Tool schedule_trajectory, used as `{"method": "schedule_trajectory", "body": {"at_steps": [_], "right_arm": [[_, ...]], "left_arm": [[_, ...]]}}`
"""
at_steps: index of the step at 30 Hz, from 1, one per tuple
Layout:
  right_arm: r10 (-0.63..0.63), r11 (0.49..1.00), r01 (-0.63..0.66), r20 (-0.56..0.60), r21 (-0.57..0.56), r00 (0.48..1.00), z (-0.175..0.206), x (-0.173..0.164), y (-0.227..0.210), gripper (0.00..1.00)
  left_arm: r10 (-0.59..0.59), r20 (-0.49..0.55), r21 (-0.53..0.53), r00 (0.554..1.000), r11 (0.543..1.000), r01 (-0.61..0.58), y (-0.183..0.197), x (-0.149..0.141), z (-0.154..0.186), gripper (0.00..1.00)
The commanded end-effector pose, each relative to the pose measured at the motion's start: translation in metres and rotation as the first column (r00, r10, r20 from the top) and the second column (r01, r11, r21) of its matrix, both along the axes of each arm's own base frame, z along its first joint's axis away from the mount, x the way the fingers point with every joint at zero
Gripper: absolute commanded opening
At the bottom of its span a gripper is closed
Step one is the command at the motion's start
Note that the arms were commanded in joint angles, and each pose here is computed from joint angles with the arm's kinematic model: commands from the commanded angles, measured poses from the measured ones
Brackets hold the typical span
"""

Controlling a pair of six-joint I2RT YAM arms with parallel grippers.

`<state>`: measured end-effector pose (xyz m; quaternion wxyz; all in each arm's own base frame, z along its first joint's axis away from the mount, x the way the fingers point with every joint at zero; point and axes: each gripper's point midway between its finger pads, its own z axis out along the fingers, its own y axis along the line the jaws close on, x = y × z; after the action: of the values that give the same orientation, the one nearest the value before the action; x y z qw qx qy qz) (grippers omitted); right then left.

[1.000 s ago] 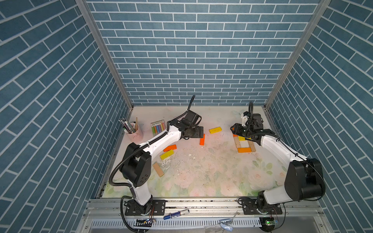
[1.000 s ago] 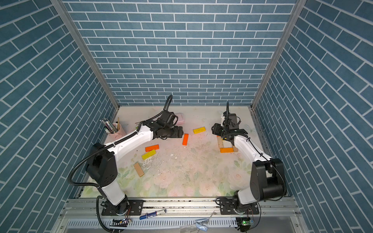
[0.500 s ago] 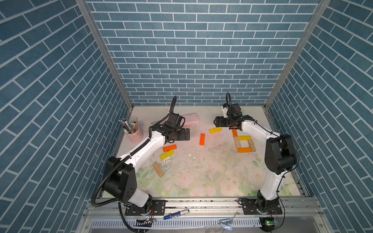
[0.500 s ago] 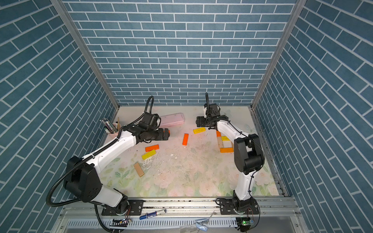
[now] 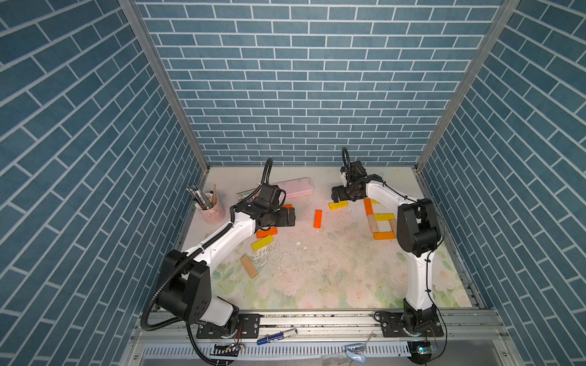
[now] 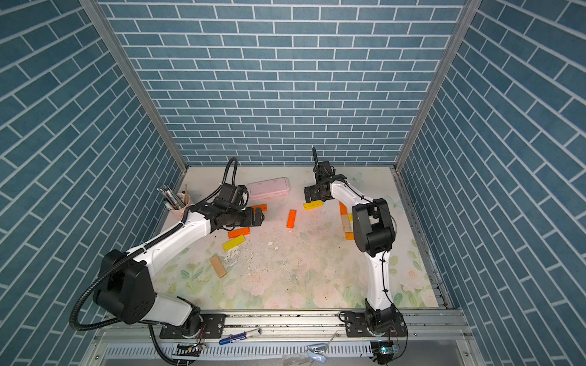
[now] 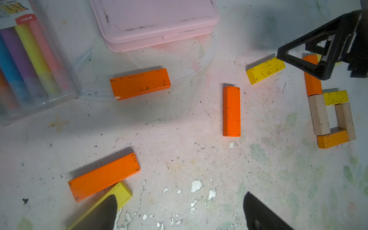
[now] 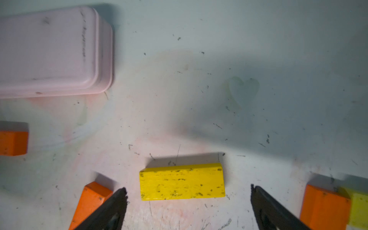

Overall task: Assemble the number 6 with building blocks
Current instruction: Adjust the building block at the center of the board.

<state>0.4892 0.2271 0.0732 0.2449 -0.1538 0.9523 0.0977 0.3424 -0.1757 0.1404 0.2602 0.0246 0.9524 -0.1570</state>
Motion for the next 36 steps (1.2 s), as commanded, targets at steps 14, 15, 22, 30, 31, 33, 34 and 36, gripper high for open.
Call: {"method": "schedule_trajectory", "body": {"at_steps": [14,15,22,30,31,33,34,36], "right_arm": [[0.096,0.986,-0.113,-0.141,-0.126,0.985,-0.056,-0.014,0.014,0.98],[0.094,0.985,-0.113,-0.144,-0.131,0.985,-0.056,-0.015,0.015,0.98],[0.013,0.99,-0.033,-0.147,-0.14,0.989,-0.055,-0.018,0.02,0.96],[-0.174,0.98,0.162,-0.102,-0.115,0.98,-0.034,-0.02,0.008,0.92],[-0.198,0.976,0.186,-0.099,-0.112,0.975,-0.032,-0.021,0.005,0.91],[-0.228,0.971,0.218,-0.103,-0.103,0.968,-0.03,-0.024,0.003,0.89],[-0.241,0.968,0.231,-0.104,-0.099,0.965,-0.03,-0.025,0.003,0.88],[-0.245,0.967,0.237,-0.095,-0.091,0.965,-0.028,-0.025,0.004,0.87]], "left_arm": [[-0.001,-0.019,-0.049,1.0,0.999,0.0,-0.004,-0.004,-0.014,0.99],[-0.002,-0.017,-0.05,1.0,0.999,0.001,-0.004,-0.003,-0.013,0.99],[0.0,-0.013,-0.044,1.0,0.999,-0.001,-0.002,-0.005,-0.015,0.99],[0.028,-0.018,-0.031,0.999,0.999,-0.029,0.004,-0.008,-0.022,0.99],[0.033,-0.019,-0.029,0.999,0.999,-0.033,0.004,-0.008,-0.022,0.98],[0.044,-0.02,-0.029,0.999,0.999,-0.044,0.006,-0.008,-0.022,0.98],[0.048,-0.02,-0.032,0.999,0.998,-0.049,0.006,-0.009,-0.022,0.98],[0.052,-0.016,-0.038,0.999,0.998,-0.052,0.006,-0.009,-0.022,0.98]]}}
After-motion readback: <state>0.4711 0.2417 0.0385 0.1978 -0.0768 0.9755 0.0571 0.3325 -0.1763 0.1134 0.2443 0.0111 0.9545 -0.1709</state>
